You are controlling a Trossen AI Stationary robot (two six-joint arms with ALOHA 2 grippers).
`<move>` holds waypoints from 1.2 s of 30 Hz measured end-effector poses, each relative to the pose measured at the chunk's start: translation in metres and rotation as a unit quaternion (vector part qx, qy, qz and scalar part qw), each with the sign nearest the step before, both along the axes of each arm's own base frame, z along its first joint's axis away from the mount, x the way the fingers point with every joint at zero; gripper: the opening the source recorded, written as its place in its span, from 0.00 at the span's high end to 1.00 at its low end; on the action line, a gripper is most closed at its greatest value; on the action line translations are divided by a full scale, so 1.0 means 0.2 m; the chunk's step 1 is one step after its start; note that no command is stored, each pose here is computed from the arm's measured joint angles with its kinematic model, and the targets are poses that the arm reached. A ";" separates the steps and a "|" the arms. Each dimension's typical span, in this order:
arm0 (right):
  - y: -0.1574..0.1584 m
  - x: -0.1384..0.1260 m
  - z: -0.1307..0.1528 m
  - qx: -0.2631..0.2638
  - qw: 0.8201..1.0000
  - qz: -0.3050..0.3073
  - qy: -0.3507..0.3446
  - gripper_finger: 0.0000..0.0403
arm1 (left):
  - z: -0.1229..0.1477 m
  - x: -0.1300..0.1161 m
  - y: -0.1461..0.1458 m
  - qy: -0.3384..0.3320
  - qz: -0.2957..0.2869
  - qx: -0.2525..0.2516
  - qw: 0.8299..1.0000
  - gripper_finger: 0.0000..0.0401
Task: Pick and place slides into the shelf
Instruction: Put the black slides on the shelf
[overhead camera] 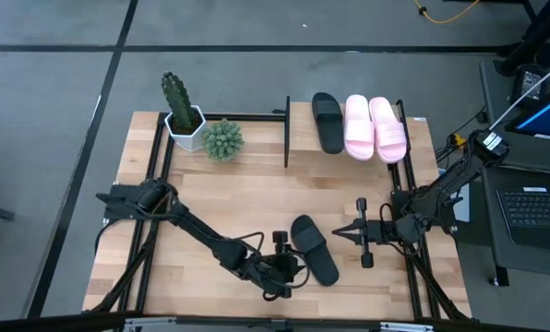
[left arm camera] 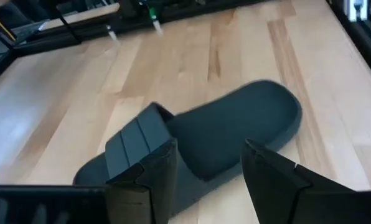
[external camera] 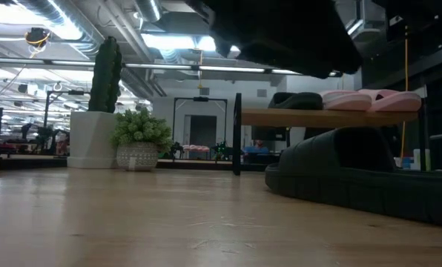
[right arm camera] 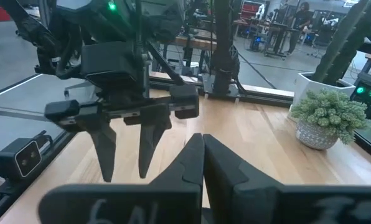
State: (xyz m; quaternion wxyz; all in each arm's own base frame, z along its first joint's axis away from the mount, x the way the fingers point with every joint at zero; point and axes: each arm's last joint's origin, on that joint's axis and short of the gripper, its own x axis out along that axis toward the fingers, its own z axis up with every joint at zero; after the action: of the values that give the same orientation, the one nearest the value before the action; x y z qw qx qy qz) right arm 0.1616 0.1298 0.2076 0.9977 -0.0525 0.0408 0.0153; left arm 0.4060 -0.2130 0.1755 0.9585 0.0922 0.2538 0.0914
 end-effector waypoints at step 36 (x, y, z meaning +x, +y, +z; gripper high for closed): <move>0.00 0.00 -0.02 -0.017 1.000 0.000 0.017 0.98 | -0.18 0.09 0.12 0.025 0.023 0.005 0.999 0.59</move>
State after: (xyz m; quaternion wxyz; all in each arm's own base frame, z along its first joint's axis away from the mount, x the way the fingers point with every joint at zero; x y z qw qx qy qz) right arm 0.1615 0.1292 0.2036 0.9958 -0.0695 0.0577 0.0150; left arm 0.4249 -0.1897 0.1395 0.9488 0.0935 0.2797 0.1128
